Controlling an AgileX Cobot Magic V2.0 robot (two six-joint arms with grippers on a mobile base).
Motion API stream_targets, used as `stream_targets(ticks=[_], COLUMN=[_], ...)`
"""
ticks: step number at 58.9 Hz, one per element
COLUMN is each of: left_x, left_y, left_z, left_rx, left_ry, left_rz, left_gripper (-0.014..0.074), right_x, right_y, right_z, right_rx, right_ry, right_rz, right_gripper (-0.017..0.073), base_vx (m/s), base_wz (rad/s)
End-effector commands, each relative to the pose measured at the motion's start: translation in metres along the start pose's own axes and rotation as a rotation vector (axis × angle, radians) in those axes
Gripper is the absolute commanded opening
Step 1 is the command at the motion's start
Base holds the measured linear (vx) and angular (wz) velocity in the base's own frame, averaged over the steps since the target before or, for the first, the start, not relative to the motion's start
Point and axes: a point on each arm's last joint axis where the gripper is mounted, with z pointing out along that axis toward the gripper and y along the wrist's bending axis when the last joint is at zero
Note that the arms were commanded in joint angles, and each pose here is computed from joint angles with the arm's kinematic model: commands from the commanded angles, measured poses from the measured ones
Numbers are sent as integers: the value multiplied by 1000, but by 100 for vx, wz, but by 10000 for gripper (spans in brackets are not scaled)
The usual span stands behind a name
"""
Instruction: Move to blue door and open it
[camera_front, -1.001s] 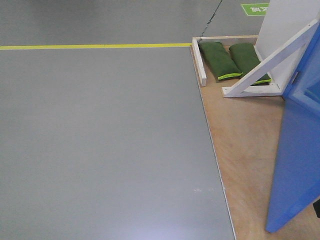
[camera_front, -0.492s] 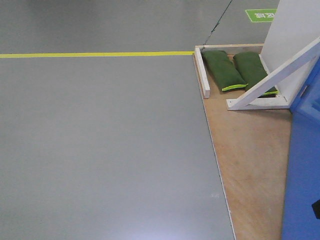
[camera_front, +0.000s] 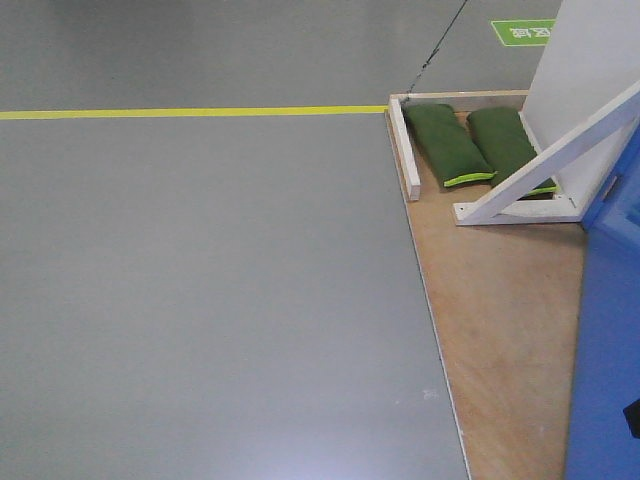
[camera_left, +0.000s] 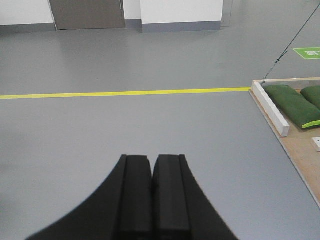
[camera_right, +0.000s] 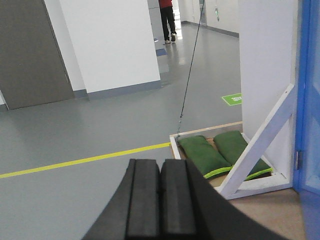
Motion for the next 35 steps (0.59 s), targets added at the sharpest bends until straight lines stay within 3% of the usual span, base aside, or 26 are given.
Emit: stream_targets(ticks=[1,20,31,35], left_x=[-17,-17,-17,-17], left_y=[0,0,0,0], left_z=[-5,-5,-5,-5], left_rx=[7,7,7,7], left_ry=[-125,-125,-125,-125], left_rz=[-8,-8,-8,-8], left_gripper=[73,73,73,73], right_x=[-11,-21,-85,-114], right_y=[2,3,13,18], right_z=[-2,-4,-3,2], right_rx=[-13,-11,-18,-28], right_ry=[-106,-100,-146,-161], right_rz=[-17,-18,-12,24], right_gripper=[8,8,8,8], base_vx=[1,0,0,0], base_wz=[-1,0,0,0])
